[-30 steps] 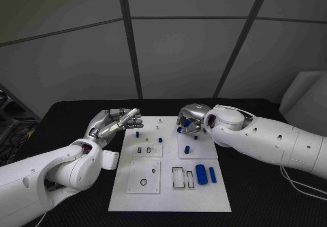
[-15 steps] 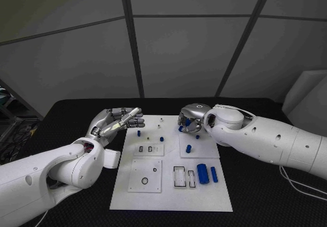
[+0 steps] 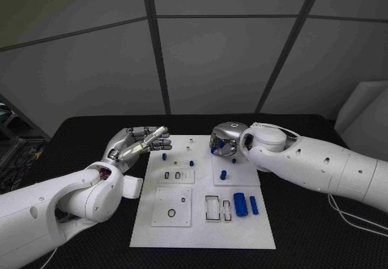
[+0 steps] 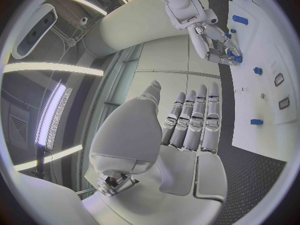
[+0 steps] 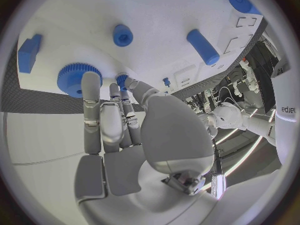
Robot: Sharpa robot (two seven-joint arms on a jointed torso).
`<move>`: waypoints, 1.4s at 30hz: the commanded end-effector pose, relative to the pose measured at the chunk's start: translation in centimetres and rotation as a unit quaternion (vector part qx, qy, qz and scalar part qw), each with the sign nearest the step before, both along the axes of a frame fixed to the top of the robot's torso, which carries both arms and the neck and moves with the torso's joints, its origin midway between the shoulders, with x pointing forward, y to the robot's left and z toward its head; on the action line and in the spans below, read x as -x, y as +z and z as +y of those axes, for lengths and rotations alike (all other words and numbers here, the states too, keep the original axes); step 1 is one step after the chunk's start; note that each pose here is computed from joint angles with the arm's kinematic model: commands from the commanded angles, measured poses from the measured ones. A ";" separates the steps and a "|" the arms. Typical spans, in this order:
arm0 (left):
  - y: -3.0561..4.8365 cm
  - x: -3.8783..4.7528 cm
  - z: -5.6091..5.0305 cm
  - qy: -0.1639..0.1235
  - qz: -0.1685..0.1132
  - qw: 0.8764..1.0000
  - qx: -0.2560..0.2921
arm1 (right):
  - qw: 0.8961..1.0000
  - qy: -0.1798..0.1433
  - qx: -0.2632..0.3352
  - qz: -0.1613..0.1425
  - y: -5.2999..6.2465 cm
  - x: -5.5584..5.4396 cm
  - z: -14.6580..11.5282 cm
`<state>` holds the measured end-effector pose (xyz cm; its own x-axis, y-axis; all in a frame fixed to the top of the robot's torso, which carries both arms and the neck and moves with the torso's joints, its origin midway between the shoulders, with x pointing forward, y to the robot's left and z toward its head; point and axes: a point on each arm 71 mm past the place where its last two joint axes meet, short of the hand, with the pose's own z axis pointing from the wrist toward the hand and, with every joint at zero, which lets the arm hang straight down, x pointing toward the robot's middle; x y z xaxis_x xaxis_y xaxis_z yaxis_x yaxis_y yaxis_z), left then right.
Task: Assemble the parts on the task board
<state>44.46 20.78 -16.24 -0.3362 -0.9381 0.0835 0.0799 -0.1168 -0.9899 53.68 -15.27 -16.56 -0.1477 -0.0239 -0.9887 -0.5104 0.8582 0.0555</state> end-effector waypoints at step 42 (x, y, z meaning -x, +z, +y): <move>0.02 -0.16 0.1 -0.007 -0.001 1.000 -0.001 | 0.991 -0.007 -0.082 -0.102 2.0 -0.1 2.0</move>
<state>44.63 21.04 -16.36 -0.3330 -0.9394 0.0812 0.0742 -0.1120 -0.9909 53.58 -13.26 -15.10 -0.0008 0.1069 -0.9943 -0.5245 0.8465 0.0915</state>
